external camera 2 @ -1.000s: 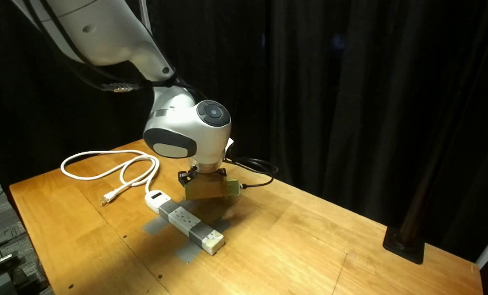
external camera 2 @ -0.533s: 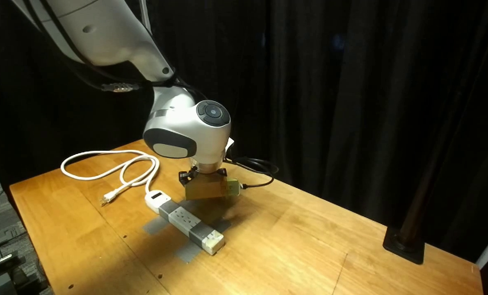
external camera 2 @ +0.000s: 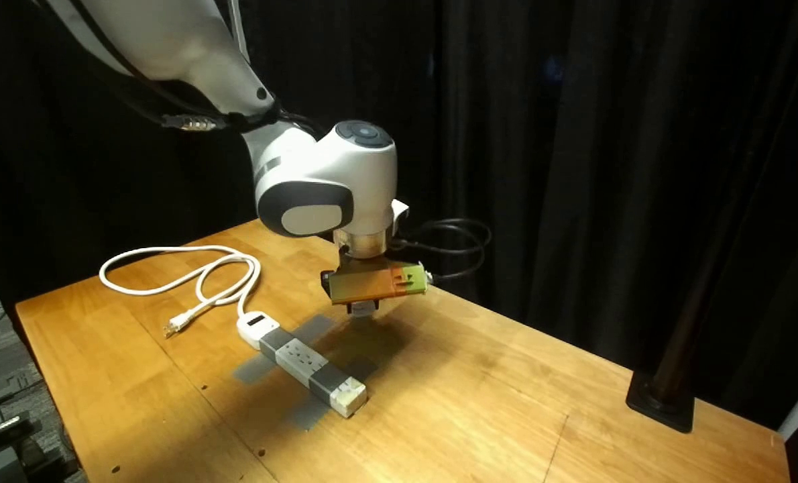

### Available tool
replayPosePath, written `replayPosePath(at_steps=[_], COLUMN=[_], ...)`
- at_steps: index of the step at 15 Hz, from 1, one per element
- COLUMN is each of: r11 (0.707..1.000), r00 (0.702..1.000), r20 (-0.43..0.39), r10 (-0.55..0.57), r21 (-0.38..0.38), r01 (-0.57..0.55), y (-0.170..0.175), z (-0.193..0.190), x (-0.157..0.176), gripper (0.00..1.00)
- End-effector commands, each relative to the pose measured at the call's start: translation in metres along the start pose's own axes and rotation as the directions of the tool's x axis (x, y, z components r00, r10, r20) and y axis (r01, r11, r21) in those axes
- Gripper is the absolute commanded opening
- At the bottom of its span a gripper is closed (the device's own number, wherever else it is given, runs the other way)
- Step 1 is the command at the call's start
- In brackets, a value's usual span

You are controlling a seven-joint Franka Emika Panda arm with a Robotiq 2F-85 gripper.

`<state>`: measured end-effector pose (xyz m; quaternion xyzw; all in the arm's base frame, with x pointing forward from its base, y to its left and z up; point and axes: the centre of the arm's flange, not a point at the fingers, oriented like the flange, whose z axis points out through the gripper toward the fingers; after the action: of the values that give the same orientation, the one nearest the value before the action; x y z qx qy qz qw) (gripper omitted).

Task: Plug the adapter into the extension cord

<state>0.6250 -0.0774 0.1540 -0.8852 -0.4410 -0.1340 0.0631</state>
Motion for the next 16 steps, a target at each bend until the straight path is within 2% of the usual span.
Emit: replayPosePath(at_steps=[1,3,5,8,13,16], r11=[0.997,0.993,0.981,0.951,0.912,0.904], r00=[0.988,0.969,0.936,0.856,0.739,0.690], r20=[0.142,0.228,0.322,0.458,0.598,0.651], r10=[-0.058,-0.097,-0.141,-0.240,-0.310,-0.315], r21=[-0.037,-0.048,-0.084,-0.066,-0.031,-0.017], r01=[0.064,0.111,0.176,0.302,0.408,0.428], y=[0.001,-0.001,-0.012,-0.035,-0.071,-0.095], z=[-0.060,-0.080,-0.091,-0.100,-0.097,-0.087], x=[0.032,0.045,0.052,0.057,0.065,0.062], gripper=[0.23,0.23,0.23,0.23,0.23,0.23])
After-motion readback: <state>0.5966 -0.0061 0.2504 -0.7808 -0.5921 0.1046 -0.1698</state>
